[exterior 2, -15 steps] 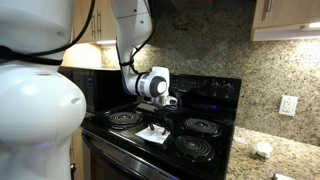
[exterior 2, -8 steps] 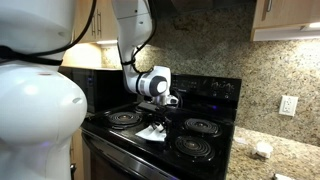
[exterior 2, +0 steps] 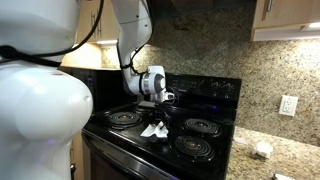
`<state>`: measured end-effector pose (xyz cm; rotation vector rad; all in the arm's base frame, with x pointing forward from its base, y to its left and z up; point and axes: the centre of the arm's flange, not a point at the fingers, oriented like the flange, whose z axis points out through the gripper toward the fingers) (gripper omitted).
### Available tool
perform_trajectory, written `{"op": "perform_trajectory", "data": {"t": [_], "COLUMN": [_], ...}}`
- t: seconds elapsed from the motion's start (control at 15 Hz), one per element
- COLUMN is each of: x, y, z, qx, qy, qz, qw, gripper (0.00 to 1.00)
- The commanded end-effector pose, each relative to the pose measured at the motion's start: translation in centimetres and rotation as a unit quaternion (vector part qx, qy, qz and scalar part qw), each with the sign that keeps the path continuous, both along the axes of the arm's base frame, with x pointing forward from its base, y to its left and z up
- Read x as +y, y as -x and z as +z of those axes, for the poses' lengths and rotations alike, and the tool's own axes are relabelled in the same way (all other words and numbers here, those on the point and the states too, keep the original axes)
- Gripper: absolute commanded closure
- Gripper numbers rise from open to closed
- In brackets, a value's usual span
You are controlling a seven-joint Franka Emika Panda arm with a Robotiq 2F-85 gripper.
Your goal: Wipe the stove with the napkin
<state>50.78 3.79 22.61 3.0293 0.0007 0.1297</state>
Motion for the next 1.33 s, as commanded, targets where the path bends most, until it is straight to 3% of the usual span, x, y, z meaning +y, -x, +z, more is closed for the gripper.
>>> {"op": "perform_trajectory", "data": {"t": [0.0, 0.27, 0.87, 1.07, 1.27], "x": [1.1, 1.2, -0.7, -2.1, -3.8], "y": [-3.9, -7.8, -15.9, -17.2, -16.6], "z": [-2.0, -2.0, 1.7, 1.7, 0.1], "qx": [0.012, 0.020, -0.004, -0.002, 0.014], "qy": [0.010, 0.025, 0.076, 0.090, 0.083], "qz": [0.005, 0.010, 0.004, -0.008, -0.019], "qw": [0.9999, 0.9995, 0.9971, 0.9959, 0.9963], "gripper": [0.91, 0.91, 0.91, 0.91, 0.91]}}
